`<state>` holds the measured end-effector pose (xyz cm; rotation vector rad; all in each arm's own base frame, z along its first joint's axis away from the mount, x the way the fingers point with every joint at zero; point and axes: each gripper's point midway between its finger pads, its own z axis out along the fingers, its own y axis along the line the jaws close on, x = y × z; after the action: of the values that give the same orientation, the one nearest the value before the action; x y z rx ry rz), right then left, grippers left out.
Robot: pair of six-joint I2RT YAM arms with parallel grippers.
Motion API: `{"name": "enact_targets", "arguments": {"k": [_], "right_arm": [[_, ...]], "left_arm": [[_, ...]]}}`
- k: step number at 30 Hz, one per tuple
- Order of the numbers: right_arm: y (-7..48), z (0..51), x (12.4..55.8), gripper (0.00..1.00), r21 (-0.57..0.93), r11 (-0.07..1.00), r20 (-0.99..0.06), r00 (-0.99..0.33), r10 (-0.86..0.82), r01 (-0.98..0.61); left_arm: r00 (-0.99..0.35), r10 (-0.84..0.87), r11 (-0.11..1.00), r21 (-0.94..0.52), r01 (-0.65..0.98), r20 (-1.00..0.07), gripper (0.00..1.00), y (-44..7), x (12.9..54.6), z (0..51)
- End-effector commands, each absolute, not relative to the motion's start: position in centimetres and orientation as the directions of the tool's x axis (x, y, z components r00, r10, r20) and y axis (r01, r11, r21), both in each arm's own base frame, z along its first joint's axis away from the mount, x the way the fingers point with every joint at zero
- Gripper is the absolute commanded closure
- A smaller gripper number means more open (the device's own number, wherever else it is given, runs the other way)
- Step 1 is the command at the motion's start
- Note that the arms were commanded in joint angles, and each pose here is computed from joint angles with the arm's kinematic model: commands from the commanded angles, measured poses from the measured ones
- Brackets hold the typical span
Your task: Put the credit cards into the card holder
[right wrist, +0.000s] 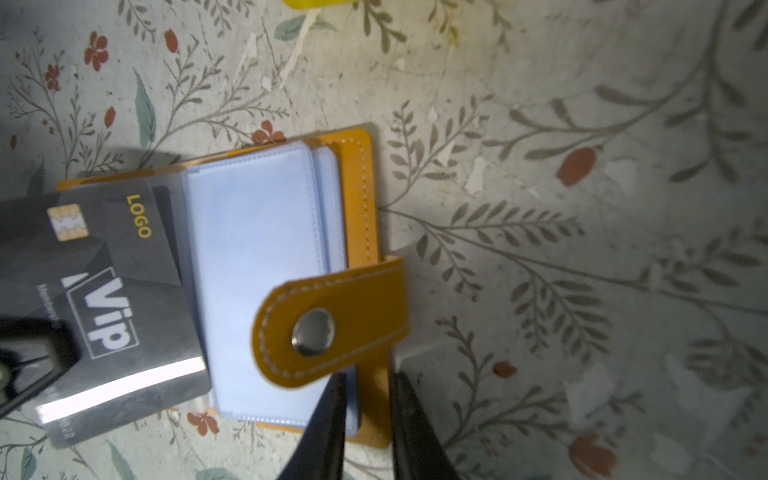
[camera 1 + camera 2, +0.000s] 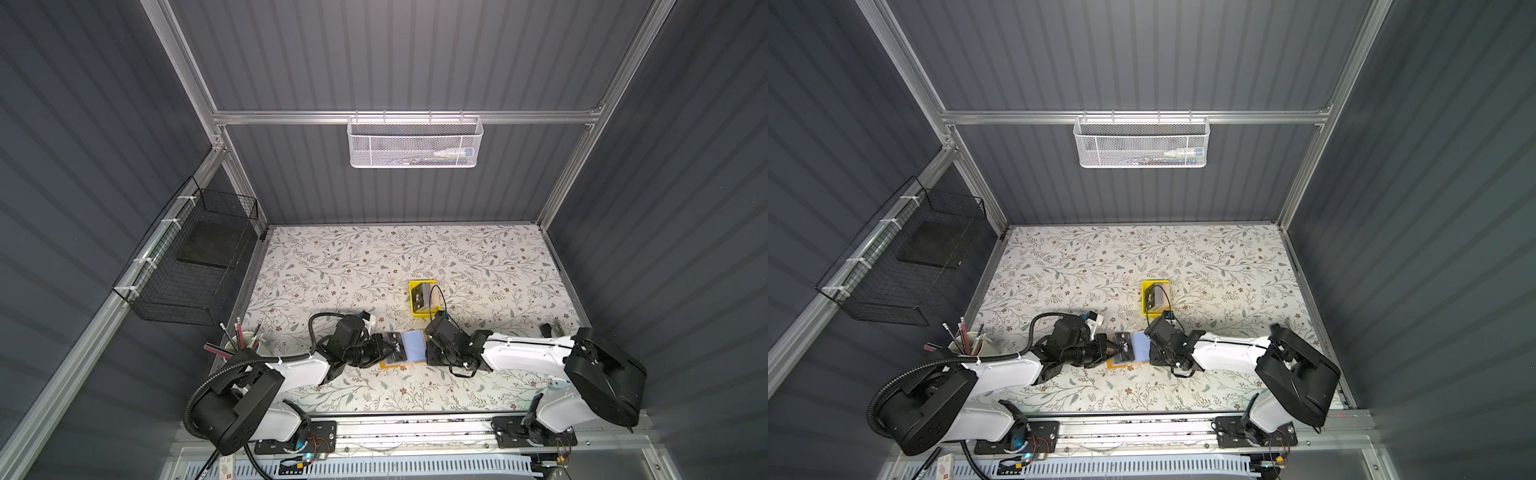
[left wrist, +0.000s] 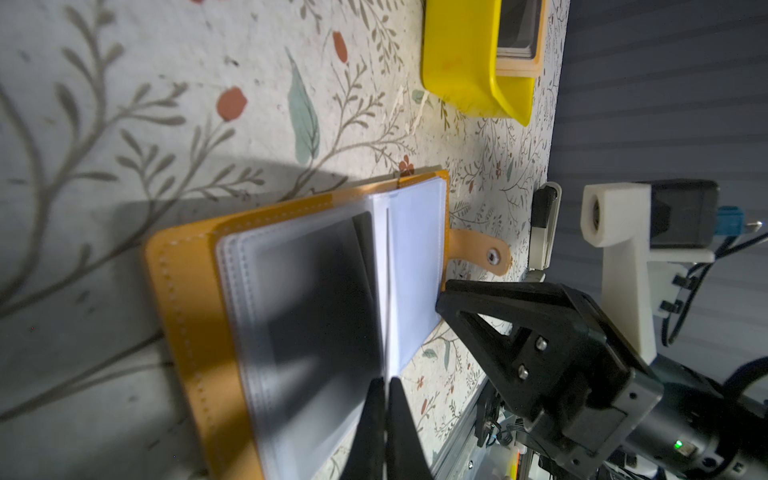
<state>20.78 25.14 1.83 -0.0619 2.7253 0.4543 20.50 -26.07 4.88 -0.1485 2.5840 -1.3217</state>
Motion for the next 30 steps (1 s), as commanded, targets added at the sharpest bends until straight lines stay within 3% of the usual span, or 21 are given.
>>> {"name": "enact_targets", "arguments": {"k": [1, 22, 30], "right_arm": [[23.8, 0.2, 19.9, 0.79, 0.232, 0.969, -0.331, -0.944, -0.008, -0.089], [23.7, -0.1, 19.8, 0.79, 0.226, 0.971, -0.326, -0.945, -0.007, -0.085], [23.5, -0.4, 19.7, 0.79, 0.215, 0.973, -0.321, -0.947, -0.011, -0.084]], "left_arm": [[-0.97, -0.195, 0.57, -0.822, 0.012, -0.149, 1.0, -26.4, 20.6, 4.9], [-0.982, -0.185, 0.523, -0.851, -0.056, -0.049, 1.0, -27.0, 20.2, 3.2], [-0.982, -0.181, 0.521, -0.852, -0.045, -0.059, 1.0, -26.9, 20.5, 3.9]]}}
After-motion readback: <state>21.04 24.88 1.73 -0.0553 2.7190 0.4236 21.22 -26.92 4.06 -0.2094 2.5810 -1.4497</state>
